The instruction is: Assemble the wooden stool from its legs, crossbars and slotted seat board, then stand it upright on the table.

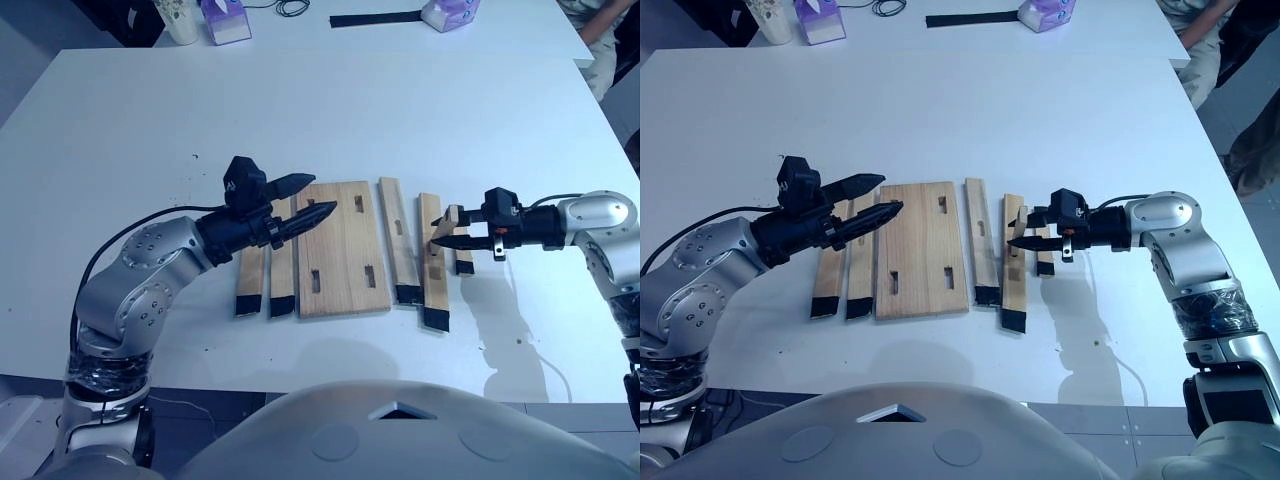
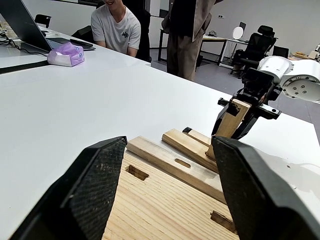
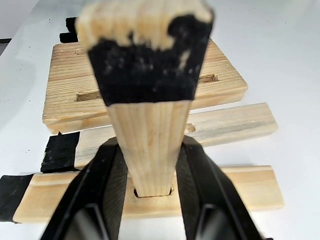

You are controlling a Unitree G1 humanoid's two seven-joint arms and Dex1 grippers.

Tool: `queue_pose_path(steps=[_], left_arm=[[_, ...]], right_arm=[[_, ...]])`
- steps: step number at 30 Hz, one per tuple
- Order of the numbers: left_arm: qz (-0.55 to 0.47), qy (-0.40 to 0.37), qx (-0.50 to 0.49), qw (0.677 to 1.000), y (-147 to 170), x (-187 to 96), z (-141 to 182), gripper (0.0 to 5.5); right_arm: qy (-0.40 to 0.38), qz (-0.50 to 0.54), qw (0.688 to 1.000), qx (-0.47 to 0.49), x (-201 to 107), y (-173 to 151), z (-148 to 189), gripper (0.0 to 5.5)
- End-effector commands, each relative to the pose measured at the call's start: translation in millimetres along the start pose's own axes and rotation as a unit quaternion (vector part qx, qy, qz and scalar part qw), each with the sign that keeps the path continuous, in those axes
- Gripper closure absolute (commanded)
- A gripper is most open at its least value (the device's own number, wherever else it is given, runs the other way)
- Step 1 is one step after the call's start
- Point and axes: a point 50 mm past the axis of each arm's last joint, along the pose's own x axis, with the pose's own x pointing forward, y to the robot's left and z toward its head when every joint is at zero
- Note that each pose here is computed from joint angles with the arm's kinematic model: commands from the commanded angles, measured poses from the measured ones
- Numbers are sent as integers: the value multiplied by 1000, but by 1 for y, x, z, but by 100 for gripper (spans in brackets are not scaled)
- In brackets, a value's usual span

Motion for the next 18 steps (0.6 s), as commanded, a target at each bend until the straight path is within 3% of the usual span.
queue_pose_path(steps=[1, 9, 18], left_arm=[[2, 3, 6, 1000, 2, 1, 2, 235], [3, 6, 9, 1000, 4, 1, 2, 235], [20, 3, 9, 1000, 5, -1, -1, 235]], right_arm=[[69, 18, 994, 88, 15, 23, -45, 420], [102, 1, 992, 76, 19, 26, -57, 296], [16, -53, 997, 49, -6, 10, -11, 292]])
